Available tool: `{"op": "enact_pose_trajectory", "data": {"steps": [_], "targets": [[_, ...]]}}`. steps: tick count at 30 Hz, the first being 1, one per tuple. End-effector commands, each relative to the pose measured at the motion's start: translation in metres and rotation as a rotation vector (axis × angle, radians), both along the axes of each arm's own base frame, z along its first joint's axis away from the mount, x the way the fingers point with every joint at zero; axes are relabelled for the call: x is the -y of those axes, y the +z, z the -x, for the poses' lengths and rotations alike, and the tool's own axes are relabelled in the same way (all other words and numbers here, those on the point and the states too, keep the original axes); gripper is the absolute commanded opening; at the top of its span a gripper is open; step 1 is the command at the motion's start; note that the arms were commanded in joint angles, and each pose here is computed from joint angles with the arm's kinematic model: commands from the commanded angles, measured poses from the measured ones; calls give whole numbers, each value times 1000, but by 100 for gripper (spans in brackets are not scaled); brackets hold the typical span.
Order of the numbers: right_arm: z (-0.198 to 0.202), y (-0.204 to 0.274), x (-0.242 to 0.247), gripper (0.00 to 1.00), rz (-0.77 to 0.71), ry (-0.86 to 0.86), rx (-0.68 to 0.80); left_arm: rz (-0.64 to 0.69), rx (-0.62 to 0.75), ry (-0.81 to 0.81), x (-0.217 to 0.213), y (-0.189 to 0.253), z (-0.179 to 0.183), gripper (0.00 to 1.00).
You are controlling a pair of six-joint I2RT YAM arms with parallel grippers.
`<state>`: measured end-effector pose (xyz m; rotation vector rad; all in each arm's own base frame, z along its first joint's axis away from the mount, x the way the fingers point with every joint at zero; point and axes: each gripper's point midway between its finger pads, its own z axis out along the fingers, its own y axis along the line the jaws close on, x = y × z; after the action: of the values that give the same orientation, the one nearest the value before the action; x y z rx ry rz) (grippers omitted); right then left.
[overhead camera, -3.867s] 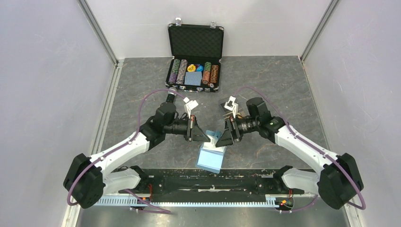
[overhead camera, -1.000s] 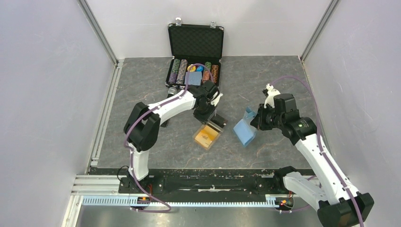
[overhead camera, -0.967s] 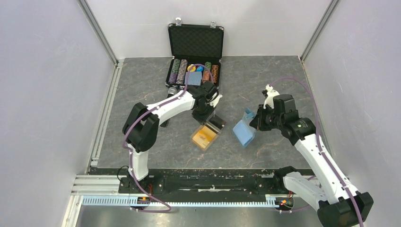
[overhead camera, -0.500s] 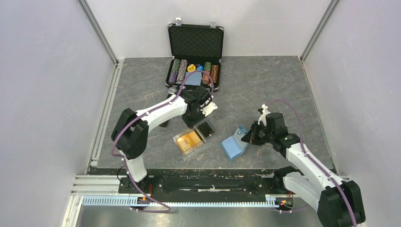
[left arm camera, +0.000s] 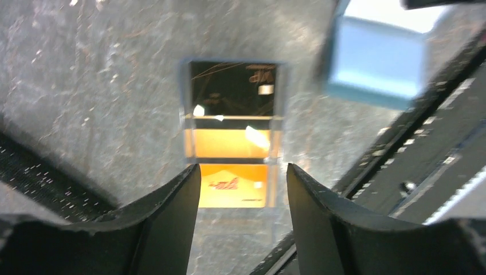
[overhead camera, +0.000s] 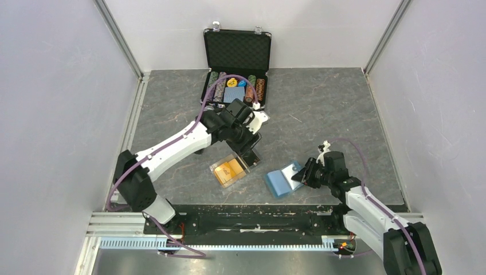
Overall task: Put the credit cards into the card holder
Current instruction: Place the card holder at the center of the board.
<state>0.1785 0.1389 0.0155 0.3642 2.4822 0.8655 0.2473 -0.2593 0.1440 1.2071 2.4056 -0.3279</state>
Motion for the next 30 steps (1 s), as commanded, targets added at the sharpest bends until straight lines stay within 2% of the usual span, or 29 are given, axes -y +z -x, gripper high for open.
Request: {"op": "enact_pose_trajectory", "data": {"steps": [1,8,11,16,20,22,24,26,29,30], "targets": [[1,-3,10,39,73,4,-9,230,-20,23,48,34,28,64],[-11,26,26,74,191,25,81,306,-87,-27,95,32,65,64],[-11,38,28,83,212,48,110,289,-117,-46,109,20,75,64],[-13,64,28,86,242,115,161,291,-161,-52,128,5,88,63],[-20,95,27,84,276,174,231,298,-210,-28,140,-8,95,62],[-23,111,22,81,265,221,271,307,-231,-5,145,-16,96,60],[-22,125,12,66,224,278,307,322,-252,29,151,-23,96,55],[-21,131,0,47,164,325,330,328,-279,72,156,-33,95,47],[-13,117,-14,21,81,373,297,309,-314,133,160,-50,94,37],[-10,111,-17,16,60,383,279,301,-322,151,160,-55,94,32]]}}
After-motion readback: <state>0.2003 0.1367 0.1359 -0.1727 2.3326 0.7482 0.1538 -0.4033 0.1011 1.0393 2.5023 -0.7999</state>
